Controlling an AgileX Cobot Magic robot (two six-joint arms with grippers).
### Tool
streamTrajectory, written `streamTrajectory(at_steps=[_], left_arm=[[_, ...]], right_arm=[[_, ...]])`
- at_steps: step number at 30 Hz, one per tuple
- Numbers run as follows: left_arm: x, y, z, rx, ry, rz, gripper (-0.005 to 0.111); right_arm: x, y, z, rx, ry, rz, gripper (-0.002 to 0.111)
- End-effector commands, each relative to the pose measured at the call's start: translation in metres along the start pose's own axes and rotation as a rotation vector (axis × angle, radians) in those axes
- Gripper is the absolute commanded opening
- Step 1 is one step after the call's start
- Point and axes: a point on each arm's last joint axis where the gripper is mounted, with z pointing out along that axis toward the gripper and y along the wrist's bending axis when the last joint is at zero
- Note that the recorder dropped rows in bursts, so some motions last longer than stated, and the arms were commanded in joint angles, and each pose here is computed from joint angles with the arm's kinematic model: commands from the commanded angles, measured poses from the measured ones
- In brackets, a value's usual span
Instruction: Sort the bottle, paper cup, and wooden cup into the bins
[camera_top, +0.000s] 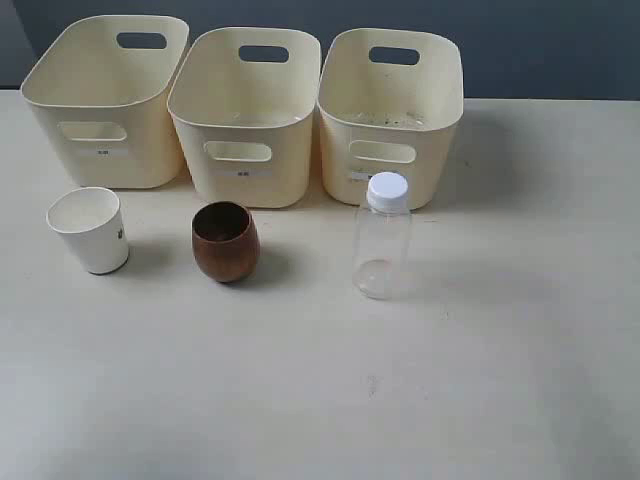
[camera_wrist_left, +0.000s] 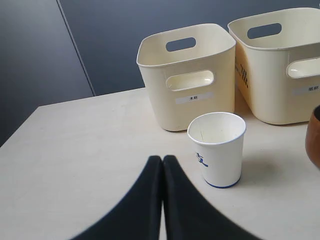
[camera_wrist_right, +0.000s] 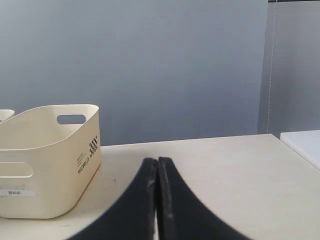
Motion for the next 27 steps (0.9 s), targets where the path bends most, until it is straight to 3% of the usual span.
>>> streamTrajectory(at_steps=[1,27], left_arm=[[-0.0019,-0.0001,0.0,0.005,-0.006,-0.005,0.0],[-0.0019,-0.0001,0.0,0.005,-0.006,-0.005,0.0]], right_arm=[[0.0001,-0.0002,-0.0002,0.004,-0.008,-0.003,-0.001],[0.0001,-0.0002,-0.0002,0.004,-0.008,-0.004,-0.001]])
